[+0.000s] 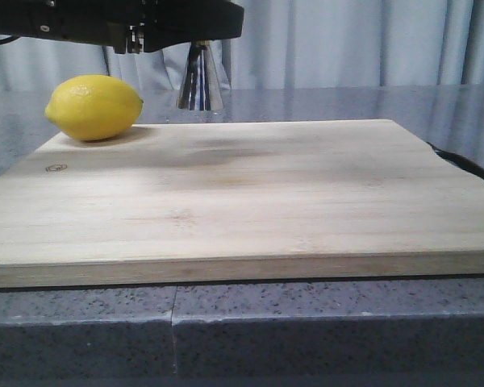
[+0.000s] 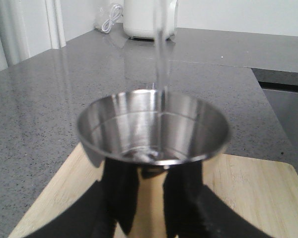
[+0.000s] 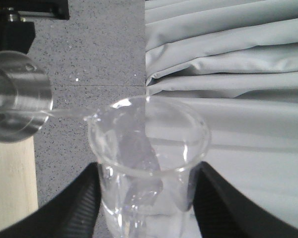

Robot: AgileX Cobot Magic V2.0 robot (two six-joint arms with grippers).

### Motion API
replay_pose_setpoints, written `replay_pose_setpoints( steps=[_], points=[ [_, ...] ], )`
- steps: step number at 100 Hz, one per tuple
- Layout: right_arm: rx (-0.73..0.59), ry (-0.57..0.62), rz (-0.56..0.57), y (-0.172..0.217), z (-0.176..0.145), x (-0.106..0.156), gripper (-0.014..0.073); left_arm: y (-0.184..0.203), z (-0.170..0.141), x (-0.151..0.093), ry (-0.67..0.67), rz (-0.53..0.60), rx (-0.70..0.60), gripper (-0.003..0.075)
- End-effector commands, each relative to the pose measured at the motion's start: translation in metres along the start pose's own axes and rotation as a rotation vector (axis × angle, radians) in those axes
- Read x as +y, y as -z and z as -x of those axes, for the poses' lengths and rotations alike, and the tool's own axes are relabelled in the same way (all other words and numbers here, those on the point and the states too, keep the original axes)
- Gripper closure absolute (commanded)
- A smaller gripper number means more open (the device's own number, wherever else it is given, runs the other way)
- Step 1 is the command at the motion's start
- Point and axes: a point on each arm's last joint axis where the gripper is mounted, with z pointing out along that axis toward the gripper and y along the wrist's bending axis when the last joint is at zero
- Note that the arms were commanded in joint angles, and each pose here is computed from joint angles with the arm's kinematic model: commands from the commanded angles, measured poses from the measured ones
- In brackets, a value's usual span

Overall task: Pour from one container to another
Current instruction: 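Tilt the beaker with the right gripper, pouring liquid into the jigger cup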

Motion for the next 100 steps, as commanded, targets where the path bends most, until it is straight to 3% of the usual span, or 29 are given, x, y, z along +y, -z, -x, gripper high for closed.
replay_pose_setpoints(
  steps=[1,100],
  points=[
    [-0.035,0.022,-0.121,0.0198,-0.0029,-0.0228,0.0284,0.0028,0.0362,-0.0103,-0.032,-0.045,-0.157,0.0542],
    [-0.053,0.156,-0.152,0.0203,-0.0003,-0.0253,0.0284,0.0028,0.0362,-0.0103,-0.032,-0.045,-0.157,0.0542]
  ],
)
